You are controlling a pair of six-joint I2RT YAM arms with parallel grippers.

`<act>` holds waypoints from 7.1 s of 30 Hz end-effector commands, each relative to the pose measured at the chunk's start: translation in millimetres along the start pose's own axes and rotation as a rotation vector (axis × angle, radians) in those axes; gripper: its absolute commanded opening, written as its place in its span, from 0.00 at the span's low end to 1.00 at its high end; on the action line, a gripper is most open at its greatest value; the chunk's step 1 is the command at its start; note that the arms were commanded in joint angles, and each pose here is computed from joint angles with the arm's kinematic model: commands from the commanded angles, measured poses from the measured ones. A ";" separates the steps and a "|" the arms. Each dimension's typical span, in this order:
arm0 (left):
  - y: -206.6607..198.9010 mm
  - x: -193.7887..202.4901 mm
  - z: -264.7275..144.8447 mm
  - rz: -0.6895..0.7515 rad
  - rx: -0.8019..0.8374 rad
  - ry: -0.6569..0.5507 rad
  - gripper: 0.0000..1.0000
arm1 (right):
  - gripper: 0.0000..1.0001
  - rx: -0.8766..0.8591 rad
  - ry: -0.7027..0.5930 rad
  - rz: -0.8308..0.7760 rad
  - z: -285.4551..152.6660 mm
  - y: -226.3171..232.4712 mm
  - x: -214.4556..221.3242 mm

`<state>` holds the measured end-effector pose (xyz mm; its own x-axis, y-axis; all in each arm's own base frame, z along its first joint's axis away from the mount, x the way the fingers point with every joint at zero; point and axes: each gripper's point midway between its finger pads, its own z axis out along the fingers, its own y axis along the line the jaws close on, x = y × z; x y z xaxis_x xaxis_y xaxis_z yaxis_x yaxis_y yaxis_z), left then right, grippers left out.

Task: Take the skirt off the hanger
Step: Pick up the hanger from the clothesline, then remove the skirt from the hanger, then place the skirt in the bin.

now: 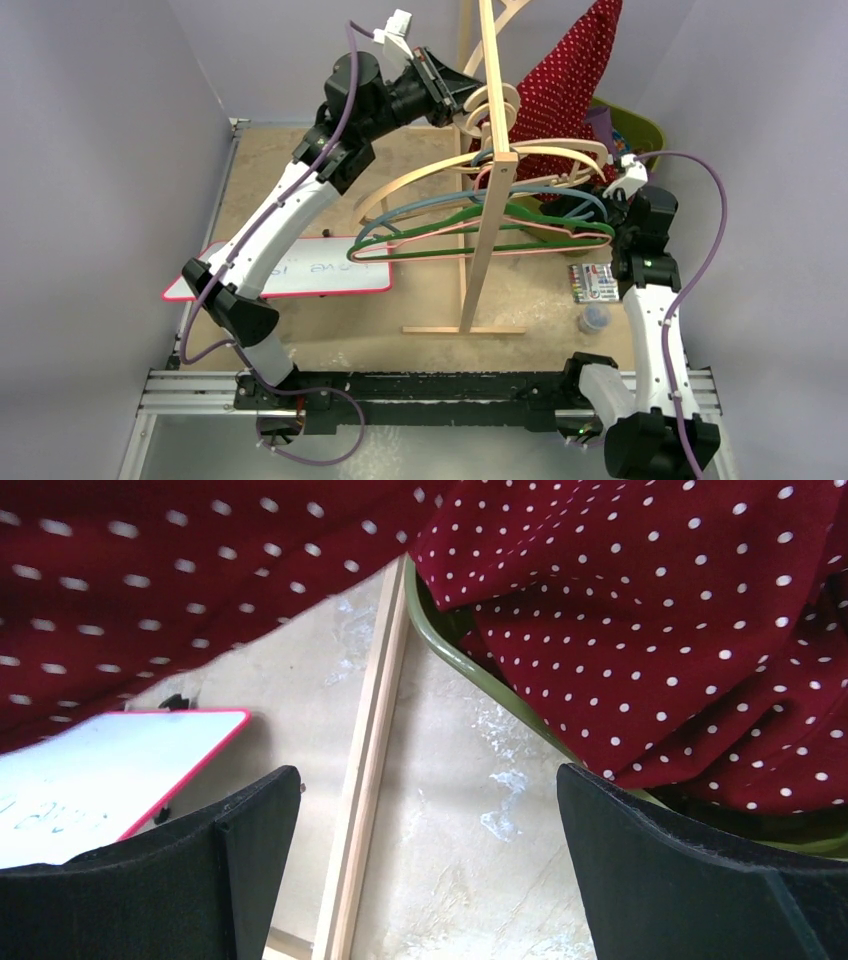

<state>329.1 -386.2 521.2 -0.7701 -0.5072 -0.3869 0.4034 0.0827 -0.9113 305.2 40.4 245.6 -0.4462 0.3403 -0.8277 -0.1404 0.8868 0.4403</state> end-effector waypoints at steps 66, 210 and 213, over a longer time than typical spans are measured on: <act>101.1 -27.7 -37.3 0.321 -0.156 0.165 0.00 | 0.99 -0.033 -0.068 -0.001 -9.9 17.0 -25.6; 166.6 -60.5 -253.2 0.669 -0.862 -0.310 0.00 | 0.00 0.098 -0.952 -0.230 -118.6 81.2 -406.7; 157.4 -58.3 -261.8 0.679 -0.860 -0.321 0.00 | 0.00 0.173 -0.961 -0.231 -90.6 50.4 -419.5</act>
<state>318.9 -125.3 332.1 -0.3846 -0.3153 -0.8675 0.0793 0.9251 -0.3714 372.4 -55.9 642.5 0.4226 0.2624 -0.8675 -0.0623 0.9633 0.2610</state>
